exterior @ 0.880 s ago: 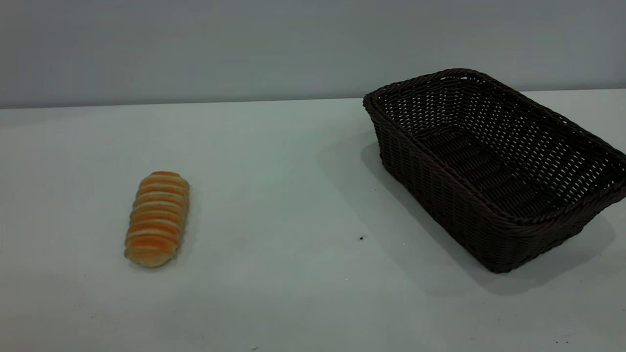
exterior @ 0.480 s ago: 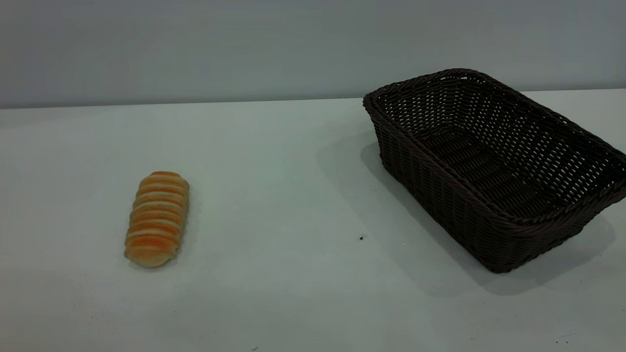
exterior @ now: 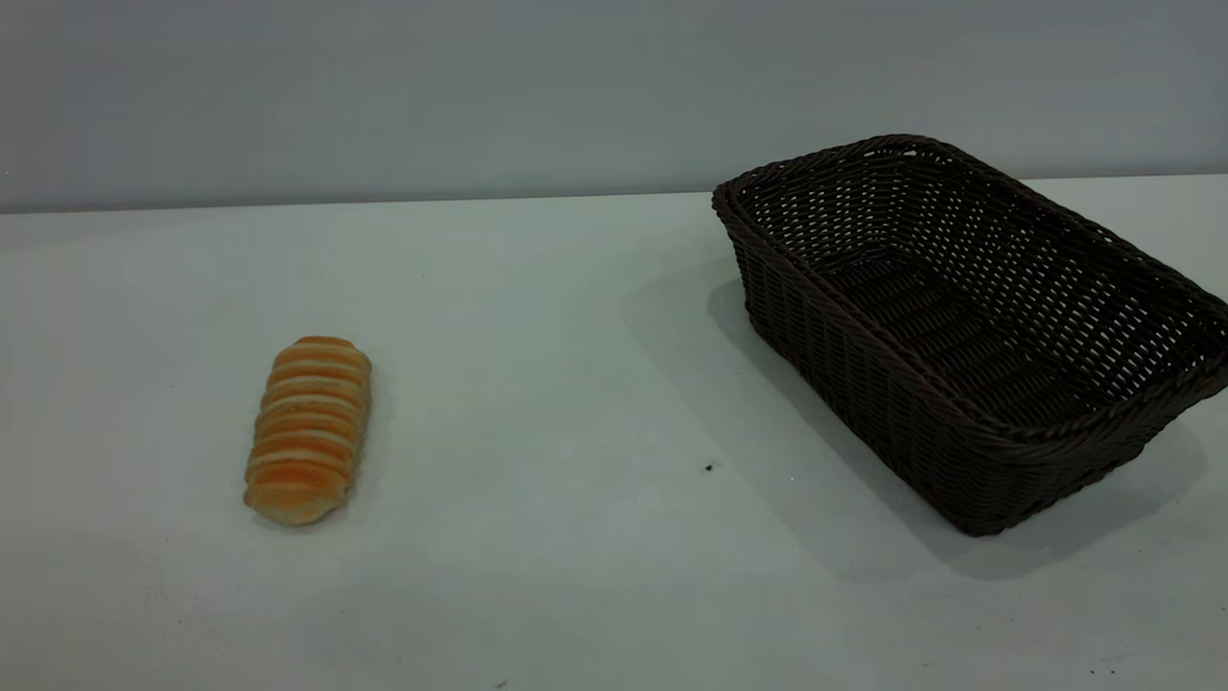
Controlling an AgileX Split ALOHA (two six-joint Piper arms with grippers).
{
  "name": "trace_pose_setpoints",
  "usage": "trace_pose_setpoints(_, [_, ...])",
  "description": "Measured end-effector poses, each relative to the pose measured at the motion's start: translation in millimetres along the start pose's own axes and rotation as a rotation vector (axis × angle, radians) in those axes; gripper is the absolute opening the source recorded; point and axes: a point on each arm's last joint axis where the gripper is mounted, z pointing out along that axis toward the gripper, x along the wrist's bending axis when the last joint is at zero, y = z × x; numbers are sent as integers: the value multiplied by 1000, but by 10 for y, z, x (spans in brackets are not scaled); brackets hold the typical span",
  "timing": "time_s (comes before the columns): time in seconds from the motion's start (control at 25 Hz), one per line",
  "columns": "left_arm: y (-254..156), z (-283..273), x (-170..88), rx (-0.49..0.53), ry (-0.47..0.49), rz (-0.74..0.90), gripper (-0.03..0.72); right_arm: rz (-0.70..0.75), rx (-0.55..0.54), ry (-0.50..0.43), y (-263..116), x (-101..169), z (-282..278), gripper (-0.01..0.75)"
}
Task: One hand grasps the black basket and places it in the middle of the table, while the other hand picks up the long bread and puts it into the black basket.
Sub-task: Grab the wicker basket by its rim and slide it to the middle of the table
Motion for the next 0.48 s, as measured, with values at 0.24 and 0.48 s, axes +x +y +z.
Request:
trace_pose_setpoints(0.24, [0,0,0,0,0,0,579,0,0,0,0,0,0,457])
trace_pose_setpoints(0.48, [8,0,0,-9,0,0,579,0,0,0,0,0,0,457])
